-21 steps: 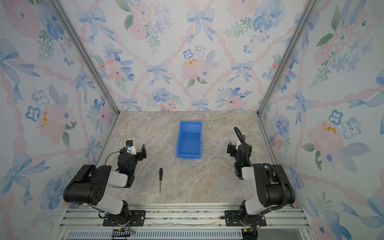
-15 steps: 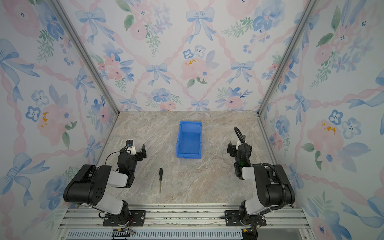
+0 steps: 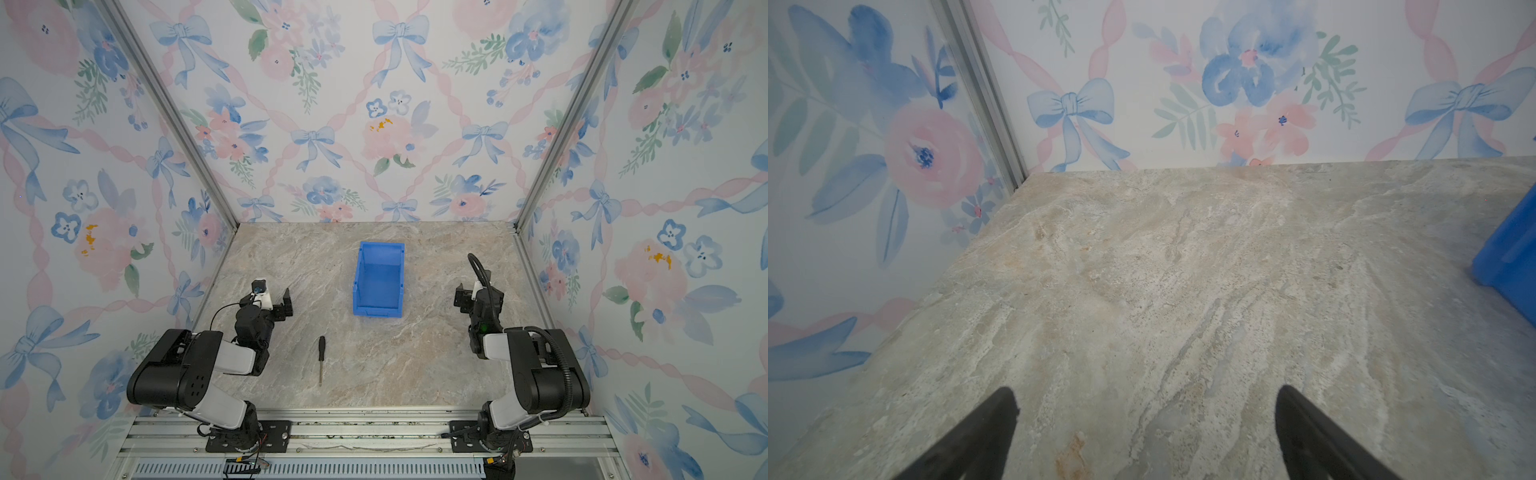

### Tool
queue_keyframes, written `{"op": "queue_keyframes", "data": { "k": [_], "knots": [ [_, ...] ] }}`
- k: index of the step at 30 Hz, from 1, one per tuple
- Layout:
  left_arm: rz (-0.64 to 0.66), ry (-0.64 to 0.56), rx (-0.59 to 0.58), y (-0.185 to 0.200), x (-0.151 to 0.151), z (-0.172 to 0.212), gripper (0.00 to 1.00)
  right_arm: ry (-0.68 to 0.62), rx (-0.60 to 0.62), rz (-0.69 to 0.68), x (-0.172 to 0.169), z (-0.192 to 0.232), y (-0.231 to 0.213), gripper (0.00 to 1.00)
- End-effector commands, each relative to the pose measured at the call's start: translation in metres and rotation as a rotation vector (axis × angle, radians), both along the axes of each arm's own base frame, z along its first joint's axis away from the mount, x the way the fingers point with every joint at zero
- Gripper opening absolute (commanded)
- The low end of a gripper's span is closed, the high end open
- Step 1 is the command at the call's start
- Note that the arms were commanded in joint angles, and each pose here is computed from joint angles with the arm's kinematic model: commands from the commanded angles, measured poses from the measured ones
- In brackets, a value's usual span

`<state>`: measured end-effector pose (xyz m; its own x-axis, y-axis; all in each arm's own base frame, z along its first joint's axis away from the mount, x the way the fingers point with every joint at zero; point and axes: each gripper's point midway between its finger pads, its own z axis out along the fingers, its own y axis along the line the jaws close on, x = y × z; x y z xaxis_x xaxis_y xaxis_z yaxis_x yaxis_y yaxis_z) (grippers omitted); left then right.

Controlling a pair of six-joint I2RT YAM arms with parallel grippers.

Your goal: Put the screwdriver in the bin

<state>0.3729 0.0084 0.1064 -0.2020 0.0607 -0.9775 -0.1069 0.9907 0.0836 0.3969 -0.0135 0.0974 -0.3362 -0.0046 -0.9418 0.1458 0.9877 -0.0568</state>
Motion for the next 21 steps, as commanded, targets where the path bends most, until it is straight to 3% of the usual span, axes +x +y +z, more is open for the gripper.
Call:
{"op": "queue_keyframes", "data": {
  "k": [1,21],
  "knots": [
    [-0.005,-0.003,-0.016,-0.0002,0.0037,0.0010,0.97,-0.017,0.001,-0.001,0.0000,0.0010,0.0018,0.97],
    [-0.004,-0.003,-0.016,0.0000,0.0033,0.0007,0.98,-0.018,-0.013,-0.008,-0.0007,0.0012,0.0026,0.97]
  ]
}}
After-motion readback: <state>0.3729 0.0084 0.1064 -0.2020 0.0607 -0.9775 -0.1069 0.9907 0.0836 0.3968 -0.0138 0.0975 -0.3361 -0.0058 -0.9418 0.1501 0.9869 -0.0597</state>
